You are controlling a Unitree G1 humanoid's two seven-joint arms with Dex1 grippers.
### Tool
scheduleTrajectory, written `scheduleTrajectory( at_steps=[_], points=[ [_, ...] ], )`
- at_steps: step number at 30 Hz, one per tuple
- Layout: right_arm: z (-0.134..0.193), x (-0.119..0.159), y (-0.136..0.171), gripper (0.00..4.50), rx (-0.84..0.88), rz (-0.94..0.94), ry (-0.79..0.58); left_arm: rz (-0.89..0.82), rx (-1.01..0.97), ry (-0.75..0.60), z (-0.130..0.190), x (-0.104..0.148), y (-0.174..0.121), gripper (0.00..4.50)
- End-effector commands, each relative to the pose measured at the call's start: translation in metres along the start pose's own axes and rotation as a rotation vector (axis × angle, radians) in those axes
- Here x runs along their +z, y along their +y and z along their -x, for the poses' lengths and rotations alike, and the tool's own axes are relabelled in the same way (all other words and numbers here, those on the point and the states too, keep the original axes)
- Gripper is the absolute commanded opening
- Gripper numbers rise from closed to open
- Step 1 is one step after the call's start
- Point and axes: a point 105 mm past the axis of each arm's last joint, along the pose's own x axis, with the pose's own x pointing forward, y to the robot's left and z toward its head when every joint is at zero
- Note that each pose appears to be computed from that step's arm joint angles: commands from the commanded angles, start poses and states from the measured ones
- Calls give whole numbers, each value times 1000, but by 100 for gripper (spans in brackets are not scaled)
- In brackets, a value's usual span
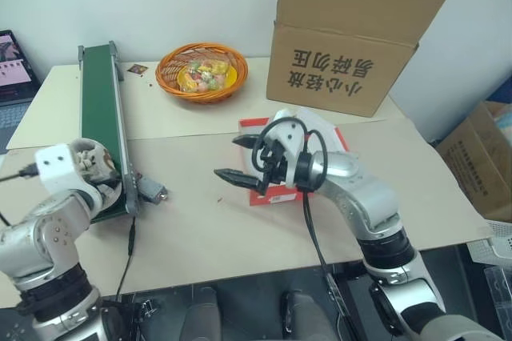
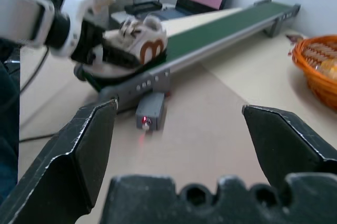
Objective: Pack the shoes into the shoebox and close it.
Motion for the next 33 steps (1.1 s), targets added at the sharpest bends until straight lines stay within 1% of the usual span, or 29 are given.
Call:
scheduleTrajectory(
  at_steps=[1,6,7,9,11,14,15,18,20,21,22,24,27,29,30,31,33],
  points=[
    [3,27,-1,450,-6,25,-82,17,-6,-26,3,6,-3,422],
    [4,26,-2,450,-14,24,-75,4,1,-49,4,12,-3,293],
    [4,25,-2,450,-16,26,-72,1,1,-49,4,12,-3,258],
    [3,25,-2,450,-15,27,-71,-7,6,-50,5,13,-3,208],
    [3,25,-1,450,-15,27,-73,-9,7,-53,5,13,-3,146],
    [3,25,-2,450,-16,25,-72,-32,7,-89,6,21,-7,81],
    [3,24,-2,450,-18,25,-71,-37,4,-109,7,26,-10,81],
    [3,23,-4,450,-28,25,-65,-131,11,-267,16,56,-20,81],
    [3,23,-5,450,-29,22,-65,-137,-24,-365,23,73,-31,81],
    [3,23,-6,450,-31,20,-65,-148,-34,-392,26,78,-36,81],
    [3,22,-6,450,-34,17,-63,-195,-50,-417,28,82,-44,81],
    [1,20,-10,450,-50,12,-60,-261,-65,-429,29,82,-55,81],
    [-2,19,-25,450,-134,-49,-76,-322,-112,-442,29,77,-71,81],
    [-5,21,-39,450,-200,-179,-126,-313,-280,-490,39,76,-100,81],
    [-5,22,-43,450,-215,-227,-143,-310,-339,-501,42,75,-109,81],
    [-6,20,-51,450,-246,-321,-161,-318,-423,-510,48,70,-122,81],
    [-7,15,-60,450,-277,-451,-169,-327,-517,-516,54,64,-135,81]
  ],
)
